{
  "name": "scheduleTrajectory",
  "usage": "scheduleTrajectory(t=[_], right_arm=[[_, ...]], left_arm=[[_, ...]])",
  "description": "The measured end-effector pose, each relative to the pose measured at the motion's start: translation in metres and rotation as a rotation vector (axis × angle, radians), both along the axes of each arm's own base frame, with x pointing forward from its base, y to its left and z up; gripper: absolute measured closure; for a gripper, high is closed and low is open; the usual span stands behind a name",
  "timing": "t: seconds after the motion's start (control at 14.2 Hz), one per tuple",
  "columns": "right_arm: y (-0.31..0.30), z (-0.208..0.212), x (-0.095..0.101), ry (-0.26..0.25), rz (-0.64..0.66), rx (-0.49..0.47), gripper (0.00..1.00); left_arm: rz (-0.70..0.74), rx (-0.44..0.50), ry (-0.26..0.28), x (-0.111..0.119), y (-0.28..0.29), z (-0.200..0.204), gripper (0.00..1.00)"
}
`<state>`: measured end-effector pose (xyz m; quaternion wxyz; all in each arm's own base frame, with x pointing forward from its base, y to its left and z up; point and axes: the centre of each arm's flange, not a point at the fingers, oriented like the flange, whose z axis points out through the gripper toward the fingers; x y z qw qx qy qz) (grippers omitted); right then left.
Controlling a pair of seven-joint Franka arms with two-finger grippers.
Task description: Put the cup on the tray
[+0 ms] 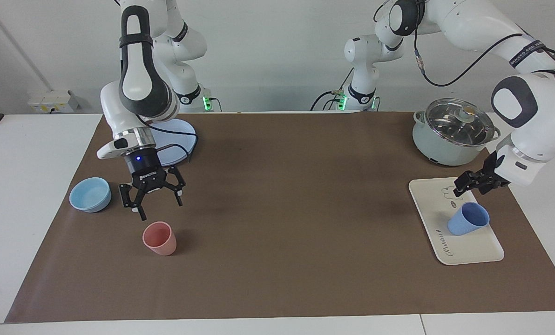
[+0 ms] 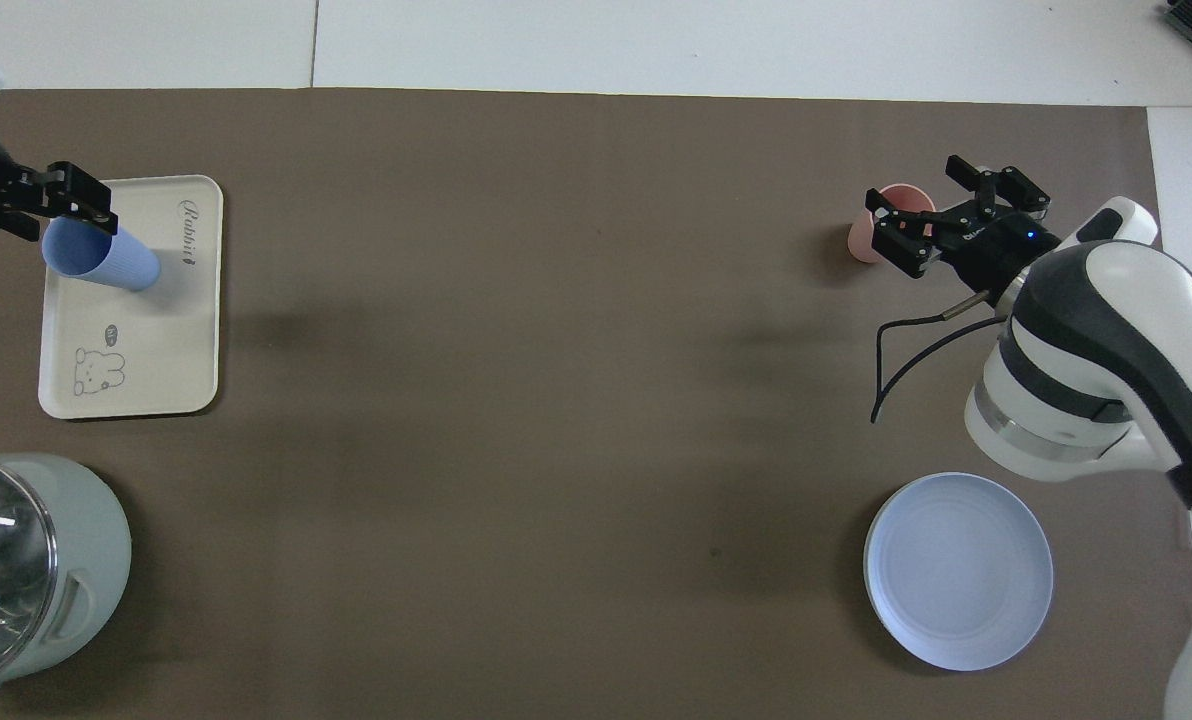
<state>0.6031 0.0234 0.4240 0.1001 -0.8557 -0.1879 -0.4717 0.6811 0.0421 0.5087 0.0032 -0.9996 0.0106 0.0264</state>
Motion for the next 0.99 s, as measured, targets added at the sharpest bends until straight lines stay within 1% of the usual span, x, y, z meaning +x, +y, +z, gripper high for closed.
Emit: scheduleTrajectory(t=[0.14, 0.28, 0.35, 0.42, 0.56, 0.7, 0.85, 0.92, 0.99], right_arm=[[-0.023, 0.002, 0.006, 0.003, 0.064, -0.044, 0.0], [-0.051, 0.004, 0.01, 0.017, 0.14, -0.103, 0.0], [-0.064, 0.006, 0.011, 0.032, 0.177, -0.139, 0.0], [-0.075, 0.01, 0.012, 0.055, 0.209, -0.174, 0.0], [-0.085, 0.023, 0.012, 0.1, 0.249, -0.239, 0.0], [-0.083, 0.04, 0.01, 0.139, 0.258, -0.281, 0.0], [-0.079, 0.053, 0.007, 0.191, 0.246, -0.307, 0.0], [-0.076, 0.058, 0.006, 0.228, 0.233, -0.317, 0.0], [-0.072, 0.063, 0.003, 0.278, 0.218, -0.322, 0.0]], left_arm=[[-0.05, 0.054, 0.024, -0.007, -0.026, 0.013, 0.18], [-0.085, 0.072, 0.027, -0.016, -0.048, 0.031, 0.18], [-0.095, 0.072, 0.022, -0.021, -0.054, 0.042, 0.18], [-0.101, 0.071, 0.008, -0.026, -0.058, 0.054, 0.18], [-0.112, 0.067, -0.036, -0.04, -0.064, 0.087, 0.18], [-0.131, 0.064, -0.06, -0.059, -0.07, 0.115, 0.18], [-0.161, 0.063, -0.053, -0.076, -0.07, 0.124, 0.18], [-0.169, 0.063, -0.044, -0.083, -0.069, 0.123, 0.18], [-0.17, 0.055, -0.034, -0.09, -0.068, 0.121, 0.18]])
